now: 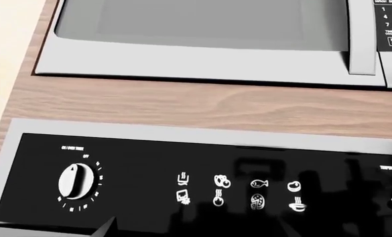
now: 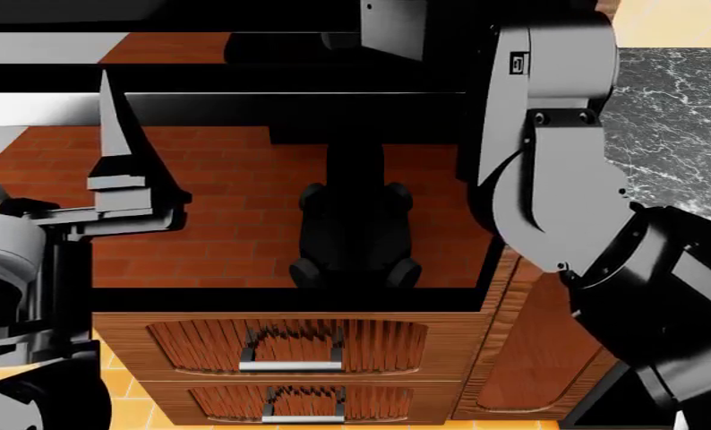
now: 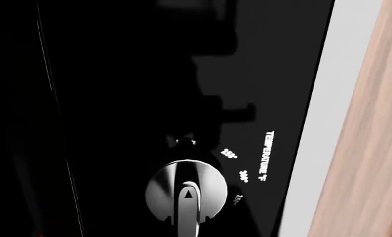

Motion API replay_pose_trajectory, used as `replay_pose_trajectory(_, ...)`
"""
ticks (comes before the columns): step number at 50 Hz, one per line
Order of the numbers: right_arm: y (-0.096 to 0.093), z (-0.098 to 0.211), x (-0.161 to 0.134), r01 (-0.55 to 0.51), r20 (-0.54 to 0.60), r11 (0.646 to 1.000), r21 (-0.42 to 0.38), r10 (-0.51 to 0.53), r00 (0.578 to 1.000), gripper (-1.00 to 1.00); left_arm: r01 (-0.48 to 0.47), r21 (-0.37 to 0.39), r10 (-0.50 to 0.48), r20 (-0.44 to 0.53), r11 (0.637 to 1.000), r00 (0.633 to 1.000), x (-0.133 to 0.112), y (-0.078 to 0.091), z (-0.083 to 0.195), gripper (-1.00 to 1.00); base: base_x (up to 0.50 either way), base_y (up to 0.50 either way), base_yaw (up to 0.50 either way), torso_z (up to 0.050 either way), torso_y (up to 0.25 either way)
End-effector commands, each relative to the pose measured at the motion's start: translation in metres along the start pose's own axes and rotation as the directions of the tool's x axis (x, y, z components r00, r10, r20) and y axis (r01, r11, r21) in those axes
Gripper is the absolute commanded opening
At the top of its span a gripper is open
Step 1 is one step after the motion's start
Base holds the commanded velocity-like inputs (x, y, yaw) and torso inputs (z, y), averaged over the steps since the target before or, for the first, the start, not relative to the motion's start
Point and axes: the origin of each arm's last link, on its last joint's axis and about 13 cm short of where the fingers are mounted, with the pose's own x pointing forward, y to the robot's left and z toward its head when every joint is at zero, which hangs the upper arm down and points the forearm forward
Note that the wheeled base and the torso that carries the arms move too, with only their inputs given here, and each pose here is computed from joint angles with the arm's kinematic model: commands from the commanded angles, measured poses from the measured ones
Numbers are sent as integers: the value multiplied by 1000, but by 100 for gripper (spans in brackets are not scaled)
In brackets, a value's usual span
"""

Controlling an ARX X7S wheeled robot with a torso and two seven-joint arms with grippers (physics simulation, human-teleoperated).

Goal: Preheat the oven by turning the temperature knob.

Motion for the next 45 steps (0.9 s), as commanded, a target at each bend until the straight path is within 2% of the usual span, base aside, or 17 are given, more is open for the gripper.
replay_pose_trajectory(1,-1,1,-1,14,11,1000,-14,-13,1000,-100,3,0,-3,-1,1000,1000,0,-1,0,100,0,0,0,0,0)
replay_pose_trajectory(17,-8,5,7,60,12,998,-7,-60,998,-100,0,0,0,-2,1000,1000,0,0,-1,100,3,0,2,0,0)
replay_pose_trajectory(30,-6,6,8,55,22,998,-7,-55,998,-100,-1,-2,1,1,1000,1000,0,0,1,100,3,1,3,0,-1)
replay_pose_trajectory(34,-5,5,6,56,17,998,15,-57,998,-100,-3,-1,3,1,1000,1000,0,1,2,100,3,1,3,0,0)
replay_pose_trajectory(35,-6,5,4,47,25,997,56,-48,999,-100,-4,-2,4,2,1000,1000,0,1,2,100,0,3,0,0,0)
replay_pose_trajectory(37,-6,4,3,55,17,997,62,-56,998,-100,-3,-2,3,2,1000,1000,0,1,2,100,0,0,0,0,0)
replay_pose_trajectory(45,-8,5,1,50,19,977,206,-55,998,-100,-2,-1,2,1,1000,1000,0,1,1,100,-3,0,0,0,0)
